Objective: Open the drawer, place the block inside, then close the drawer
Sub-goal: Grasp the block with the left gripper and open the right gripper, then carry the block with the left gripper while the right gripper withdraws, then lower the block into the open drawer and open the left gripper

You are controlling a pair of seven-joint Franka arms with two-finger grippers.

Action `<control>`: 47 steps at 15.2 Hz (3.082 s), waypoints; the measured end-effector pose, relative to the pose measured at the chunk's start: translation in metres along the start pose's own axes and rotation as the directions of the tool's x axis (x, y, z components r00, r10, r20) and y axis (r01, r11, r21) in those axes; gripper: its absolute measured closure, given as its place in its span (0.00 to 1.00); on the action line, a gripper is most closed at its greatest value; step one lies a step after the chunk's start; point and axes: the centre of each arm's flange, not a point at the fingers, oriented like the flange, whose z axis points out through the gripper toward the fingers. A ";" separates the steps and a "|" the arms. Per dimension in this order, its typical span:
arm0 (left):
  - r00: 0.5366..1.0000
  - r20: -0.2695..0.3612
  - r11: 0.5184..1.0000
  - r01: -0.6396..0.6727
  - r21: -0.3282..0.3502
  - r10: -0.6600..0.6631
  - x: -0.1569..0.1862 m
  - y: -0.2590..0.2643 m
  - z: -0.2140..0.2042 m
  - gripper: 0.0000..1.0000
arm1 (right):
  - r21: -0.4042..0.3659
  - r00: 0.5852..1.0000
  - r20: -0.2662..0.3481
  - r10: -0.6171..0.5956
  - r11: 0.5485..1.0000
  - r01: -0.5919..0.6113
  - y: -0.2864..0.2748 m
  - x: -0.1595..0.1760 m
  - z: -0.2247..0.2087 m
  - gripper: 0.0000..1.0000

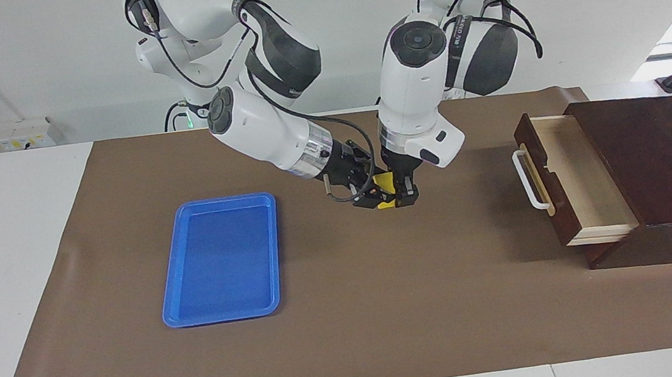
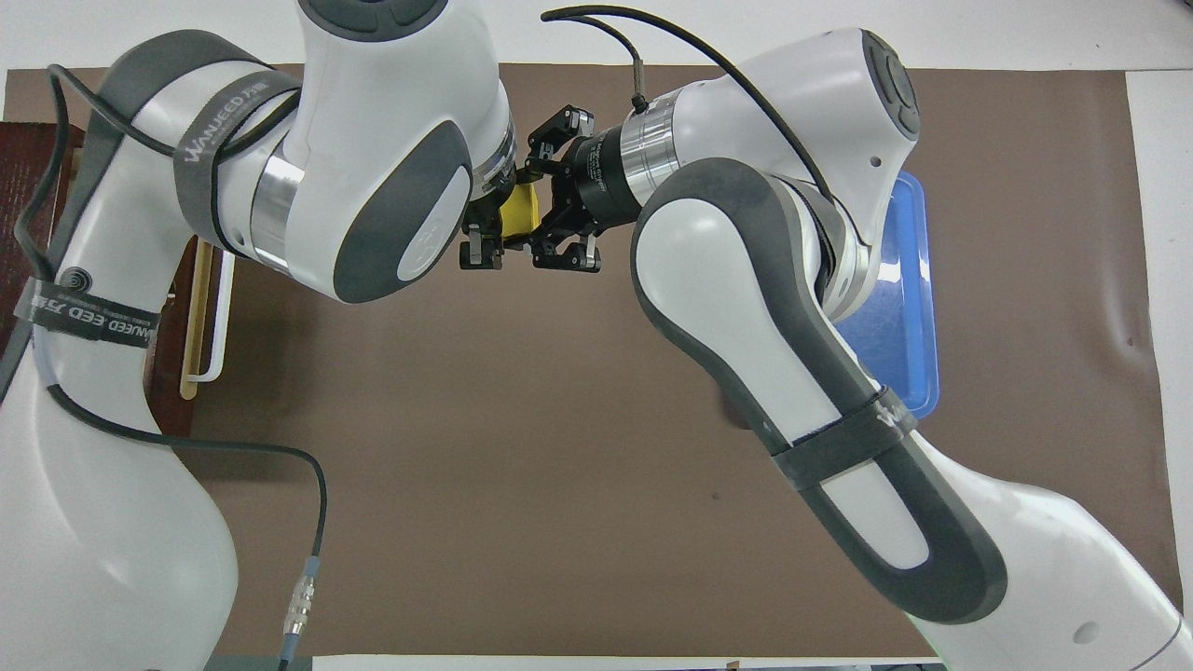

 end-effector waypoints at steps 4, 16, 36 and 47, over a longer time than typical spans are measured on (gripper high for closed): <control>1.000 0.001 1.000 -0.023 0.000 0.023 -0.001 0.000 0.000 0.44 | 0.003 1.000 0.001 0.007 1.000 -0.007 0.000 -0.001 -0.001 0.00; 0.993 -0.024 0.994 -0.113 0.003 0.113 0.155 0.053 -0.004 0.44 | 0.087 0.986 -0.167 0.020 0.996 -0.005 -0.054 0.130 -0.128 0.00; 0.969 -0.043 0.970 -0.242 0.019 0.242 0.410 0.034 0.015 0.44 | -0.737 -0.002 0.079 -0.997 -0.060 0.674 0.053 0.166 -0.390 0.00; 0.978 -0.072 0.980 -0.198 -0.033 0.195 0.433 -0.027 0.062 0.44 | -0.719 0.123 0.240 -0.963 -0.092 0.688 0.096 0.165 -0.381 0.00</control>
